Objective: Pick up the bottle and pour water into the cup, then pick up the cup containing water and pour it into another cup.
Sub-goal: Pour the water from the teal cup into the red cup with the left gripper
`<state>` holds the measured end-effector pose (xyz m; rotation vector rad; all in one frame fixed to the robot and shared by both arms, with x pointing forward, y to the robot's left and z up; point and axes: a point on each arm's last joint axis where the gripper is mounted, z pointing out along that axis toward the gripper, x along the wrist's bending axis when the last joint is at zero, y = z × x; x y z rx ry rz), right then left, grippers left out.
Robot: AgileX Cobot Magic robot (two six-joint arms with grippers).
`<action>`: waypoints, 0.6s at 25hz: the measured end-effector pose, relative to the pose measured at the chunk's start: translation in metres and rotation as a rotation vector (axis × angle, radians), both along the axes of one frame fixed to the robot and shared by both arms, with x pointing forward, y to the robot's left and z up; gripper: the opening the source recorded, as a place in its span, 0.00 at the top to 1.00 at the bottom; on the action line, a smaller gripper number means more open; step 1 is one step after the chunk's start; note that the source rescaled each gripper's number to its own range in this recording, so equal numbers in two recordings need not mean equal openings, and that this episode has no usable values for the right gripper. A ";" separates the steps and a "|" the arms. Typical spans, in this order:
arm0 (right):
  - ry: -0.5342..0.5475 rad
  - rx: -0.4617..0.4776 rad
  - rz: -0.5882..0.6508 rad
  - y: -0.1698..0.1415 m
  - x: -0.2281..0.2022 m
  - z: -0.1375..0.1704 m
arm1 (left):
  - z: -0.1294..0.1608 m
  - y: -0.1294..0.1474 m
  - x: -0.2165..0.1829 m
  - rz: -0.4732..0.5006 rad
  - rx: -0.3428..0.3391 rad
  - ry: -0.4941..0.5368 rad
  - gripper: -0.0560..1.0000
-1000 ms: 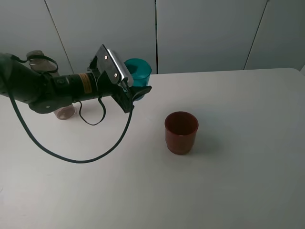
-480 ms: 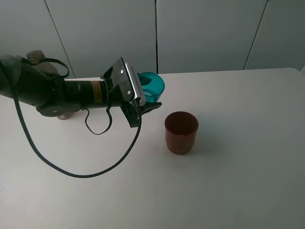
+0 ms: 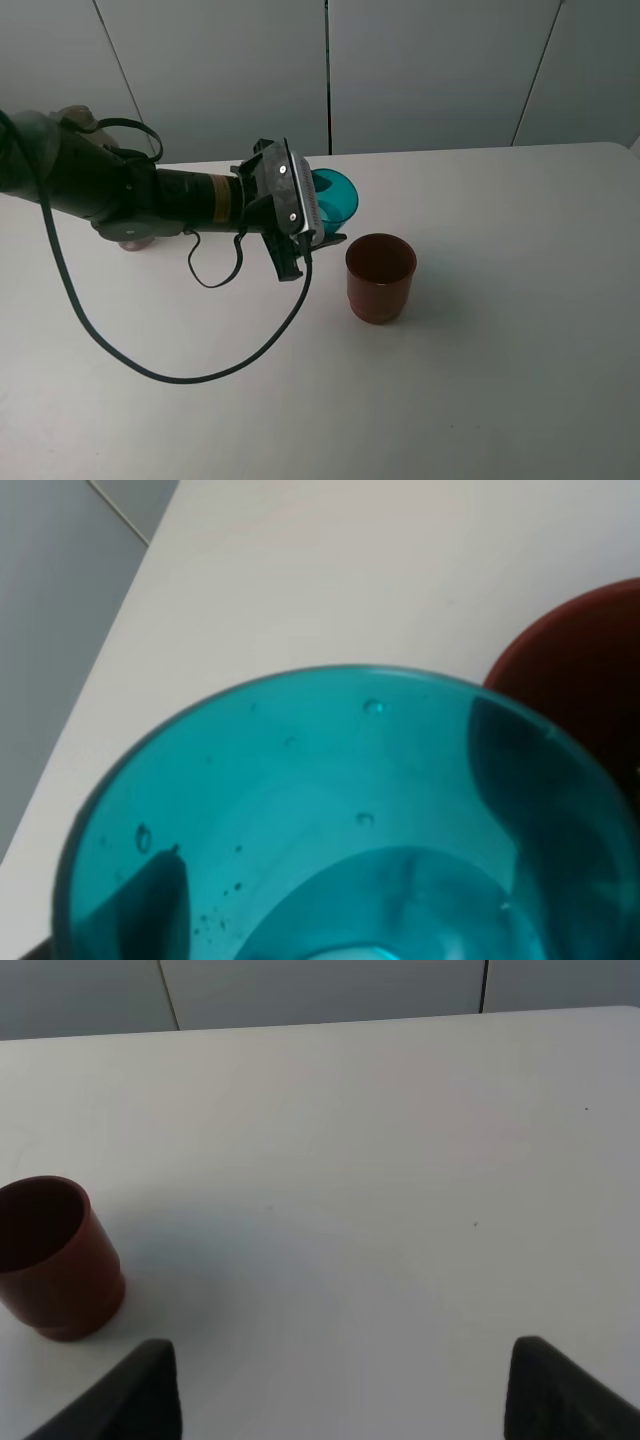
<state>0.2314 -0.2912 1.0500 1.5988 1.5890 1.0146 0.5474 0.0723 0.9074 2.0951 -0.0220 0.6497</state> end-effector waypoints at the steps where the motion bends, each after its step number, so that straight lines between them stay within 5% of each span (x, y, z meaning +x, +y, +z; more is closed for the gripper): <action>1: 0.000 0.000 0.000 0.000 0.000 0.000 | 0.001 -0.002 0.000 -0.009 0.010 -0.008 0.83; 15: 0.000 -0.005 0.003 0.000 0.000 0.000 | 0.012 -0.003 0.001 -0.036 0.127 -0.089 0.83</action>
